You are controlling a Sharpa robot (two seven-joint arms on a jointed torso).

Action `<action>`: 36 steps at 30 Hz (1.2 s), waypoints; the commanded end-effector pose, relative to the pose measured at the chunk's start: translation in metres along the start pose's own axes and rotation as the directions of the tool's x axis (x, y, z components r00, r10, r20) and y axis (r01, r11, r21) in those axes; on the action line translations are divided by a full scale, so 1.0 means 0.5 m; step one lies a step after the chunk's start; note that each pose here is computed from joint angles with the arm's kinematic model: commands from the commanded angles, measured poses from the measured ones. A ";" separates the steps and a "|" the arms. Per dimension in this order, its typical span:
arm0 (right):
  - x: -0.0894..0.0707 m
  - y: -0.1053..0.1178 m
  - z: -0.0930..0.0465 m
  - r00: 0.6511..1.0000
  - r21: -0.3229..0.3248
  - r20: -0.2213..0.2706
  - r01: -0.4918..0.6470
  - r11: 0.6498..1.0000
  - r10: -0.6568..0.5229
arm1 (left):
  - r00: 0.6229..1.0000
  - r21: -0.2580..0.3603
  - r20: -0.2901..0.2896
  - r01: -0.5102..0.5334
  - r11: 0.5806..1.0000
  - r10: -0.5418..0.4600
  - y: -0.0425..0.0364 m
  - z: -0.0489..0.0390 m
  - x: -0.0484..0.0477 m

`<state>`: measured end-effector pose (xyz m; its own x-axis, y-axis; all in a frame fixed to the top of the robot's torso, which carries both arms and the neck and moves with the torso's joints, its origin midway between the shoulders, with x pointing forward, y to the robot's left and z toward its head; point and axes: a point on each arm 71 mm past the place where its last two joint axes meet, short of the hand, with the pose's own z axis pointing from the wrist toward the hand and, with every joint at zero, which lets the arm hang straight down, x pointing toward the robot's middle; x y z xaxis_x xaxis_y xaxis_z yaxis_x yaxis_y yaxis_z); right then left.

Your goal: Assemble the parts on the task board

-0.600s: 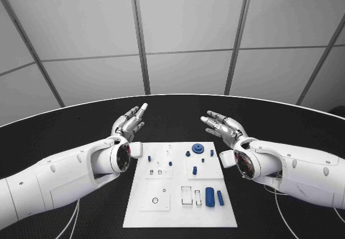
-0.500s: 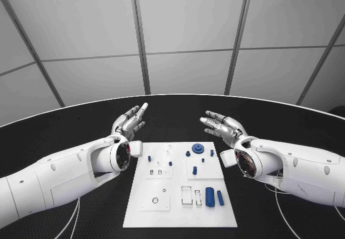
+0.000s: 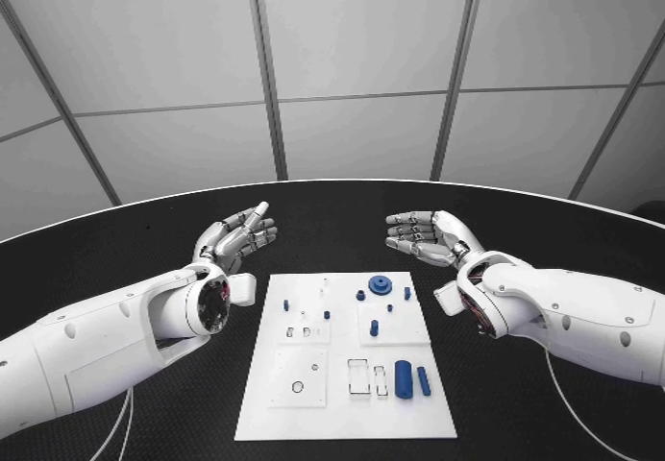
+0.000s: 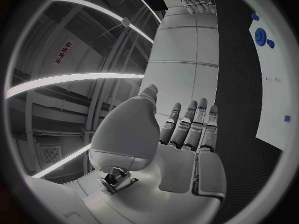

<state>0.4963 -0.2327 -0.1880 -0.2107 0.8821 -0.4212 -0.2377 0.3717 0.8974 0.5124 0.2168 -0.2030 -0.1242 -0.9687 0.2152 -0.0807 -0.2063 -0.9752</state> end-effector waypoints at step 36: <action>0.047 0.083 0.052 0.542 -0.179 -0.191 0.801 0.572 -0.819 | 0.989 0.022 -0.147 0.035 0.999 -0.032 -0.082 -0.069 0.057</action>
<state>0.5061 -0.1891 -0.1572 -0.1023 0.1260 -0.9867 -0.4740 0.8659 0.1597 0.4784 0.2025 -0.1557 -0.2649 -0.9310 0.2511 -0.0633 -0.2430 -0.9680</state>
